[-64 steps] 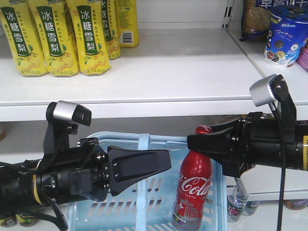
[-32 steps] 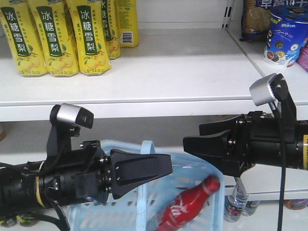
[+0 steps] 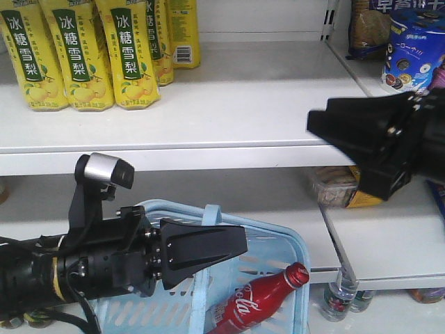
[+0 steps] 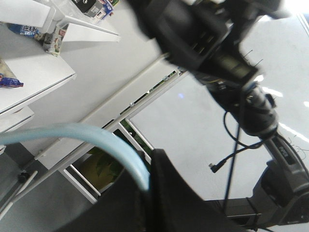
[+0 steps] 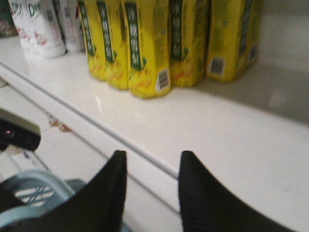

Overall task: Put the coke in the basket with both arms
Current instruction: 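Withdraw the right gripper away from the basket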

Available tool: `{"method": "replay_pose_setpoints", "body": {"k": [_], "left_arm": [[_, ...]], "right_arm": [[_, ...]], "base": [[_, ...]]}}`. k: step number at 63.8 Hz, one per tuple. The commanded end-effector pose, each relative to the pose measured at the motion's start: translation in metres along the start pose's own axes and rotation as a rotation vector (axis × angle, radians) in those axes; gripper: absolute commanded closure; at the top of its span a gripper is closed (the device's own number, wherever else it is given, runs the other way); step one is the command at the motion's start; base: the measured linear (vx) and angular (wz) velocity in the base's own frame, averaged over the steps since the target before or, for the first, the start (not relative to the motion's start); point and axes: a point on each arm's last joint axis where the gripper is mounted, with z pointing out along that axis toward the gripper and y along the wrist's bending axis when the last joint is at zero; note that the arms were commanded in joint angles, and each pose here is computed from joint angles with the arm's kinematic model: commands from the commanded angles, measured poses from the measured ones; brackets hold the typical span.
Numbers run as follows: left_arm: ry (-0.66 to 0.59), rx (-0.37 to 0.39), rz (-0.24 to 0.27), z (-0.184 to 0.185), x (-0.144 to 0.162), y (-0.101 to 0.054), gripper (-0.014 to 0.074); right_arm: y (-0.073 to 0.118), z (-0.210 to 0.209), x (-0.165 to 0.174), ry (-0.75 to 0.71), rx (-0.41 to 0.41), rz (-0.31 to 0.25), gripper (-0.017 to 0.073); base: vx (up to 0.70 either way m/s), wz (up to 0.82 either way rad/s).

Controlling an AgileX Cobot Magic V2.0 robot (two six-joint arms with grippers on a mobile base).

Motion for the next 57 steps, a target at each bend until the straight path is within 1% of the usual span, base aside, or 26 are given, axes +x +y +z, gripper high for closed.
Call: {"method": "replay_pose_setpoints", "body": {"k": [1, 5, 10, 15, 28, 35, 43, 57], "left_arm": [[-0.061, 0.324, 0.042, -0.003, -0.012, -0.041, 0.0600], [-0.061, 0.324, 0.042, -0.003, -0.012, -0.041, 0.0600], [-0.061, 0.324, 0.042, -0.003, -0.012, -0.041, 0.0600], [-0.061, 0.324, 0.042, -0.003, -0.012, -0.041, 0.0600], [-0.061, 0.324, 0.042, -0.003, -0.012, -0.041, 0.0600], [-0.061, 0.324, 0.042, -0.003, -0.012, -0.041, 0.0600], [-0.061, 0.324, 0.042, -0.003, -0.012, -0.041, 0.0600], [-0.061, 0.324, 0.042, -0.003, -0.012, -0.041, 0.0600]], "right_arm": [[0.006, -0.022, -0.025, -0.114, 0.095, -0.079, 0.0576], [0.009, -0.029, -0.024, -0.135, 0.126, -0.089, 0.0571], [0.014, -0.037, -0.016, -0.138, 0.129, -0.082, 0.0566], [0.018, -0.042, 0.006, -0.110, 0.133, -0.066, 0.0564], [0.021, -0.057, 0.073, -0.041, 0.223, -0.004, 0.0564], [0.025, -0.064, 0.097, -0.022, 0.240, 0.020, 0.0564], [0.028, -0.068, 0.112, -0.013, 0.241, 0.024, 0.0564], [0.029, -0.069, 0.111, -0.019, 0.236, 0.021, 0.0564]], "base": [[0.00, 0.00], [0.00, 0.00], [0.00, 0.00], [0.00, 0.00], [0.00, 0.00], [0.00, 0.00], [0.00, 0.00], [0.00, 0.00]]}}
